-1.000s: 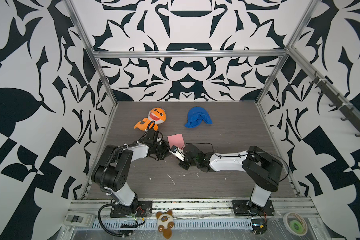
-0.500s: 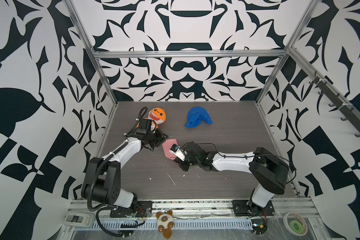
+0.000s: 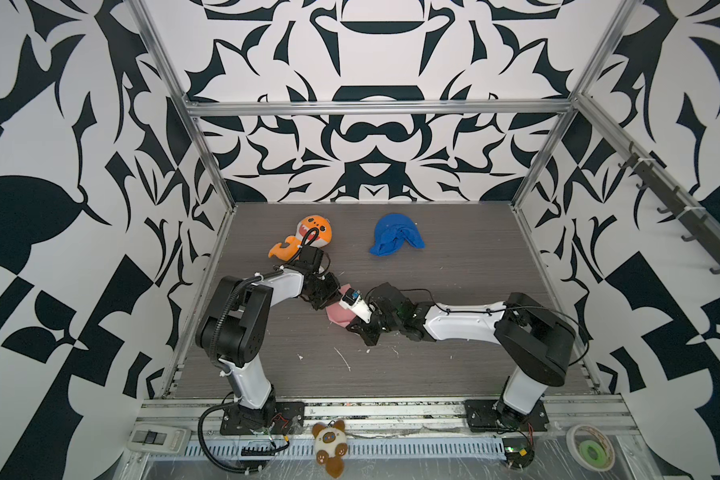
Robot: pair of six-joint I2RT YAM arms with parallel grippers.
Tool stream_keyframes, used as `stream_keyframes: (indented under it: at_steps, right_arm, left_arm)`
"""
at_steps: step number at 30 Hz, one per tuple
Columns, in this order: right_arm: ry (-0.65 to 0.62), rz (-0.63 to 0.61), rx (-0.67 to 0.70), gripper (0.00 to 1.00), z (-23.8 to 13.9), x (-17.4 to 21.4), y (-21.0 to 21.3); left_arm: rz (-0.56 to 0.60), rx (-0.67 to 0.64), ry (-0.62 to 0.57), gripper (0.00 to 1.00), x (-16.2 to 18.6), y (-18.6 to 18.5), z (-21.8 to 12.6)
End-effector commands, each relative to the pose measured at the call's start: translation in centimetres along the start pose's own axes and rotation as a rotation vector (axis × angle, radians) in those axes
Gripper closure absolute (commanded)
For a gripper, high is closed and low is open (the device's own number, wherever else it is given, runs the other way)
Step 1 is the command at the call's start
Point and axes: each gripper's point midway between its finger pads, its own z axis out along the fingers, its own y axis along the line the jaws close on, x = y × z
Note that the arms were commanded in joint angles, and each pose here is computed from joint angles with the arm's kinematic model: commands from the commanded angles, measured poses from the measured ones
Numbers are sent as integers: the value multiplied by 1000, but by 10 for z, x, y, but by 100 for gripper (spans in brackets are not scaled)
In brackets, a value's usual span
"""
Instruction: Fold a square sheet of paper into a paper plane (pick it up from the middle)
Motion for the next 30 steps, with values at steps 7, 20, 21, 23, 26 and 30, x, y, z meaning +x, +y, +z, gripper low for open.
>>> stream_keyframes:
  at_steps: [7, 20, 21, 23, 26, 30]
  right_arm:
    - [-19, 90, 28, 95, 4, -8, -25]
    - [21, 111, 87, 95, 12, -8, -49]
    - [24, 113, 81, 95, 13, -8, -49]
    - [29, 125, 72, 95, 15, -7, -48]
    - [44, 158, 67, 95, 17, -5, -48]
    - [61, 203, 56, 95, 18, 1, -46]
  left_arm:
    - [17, -168, 49, 93, 10, 32, 14]
    - [56, -186, 75, 97, 12, 35, 20]
    - [54, -186, 76, 97, 13, 35, 20]
    - [54, -187, 75, 97, 12, 35, 20]
    - [50, -189, 75, 97, 13, 36, 21]
    - [42, -193, 71, 97, 13, 37, 21]
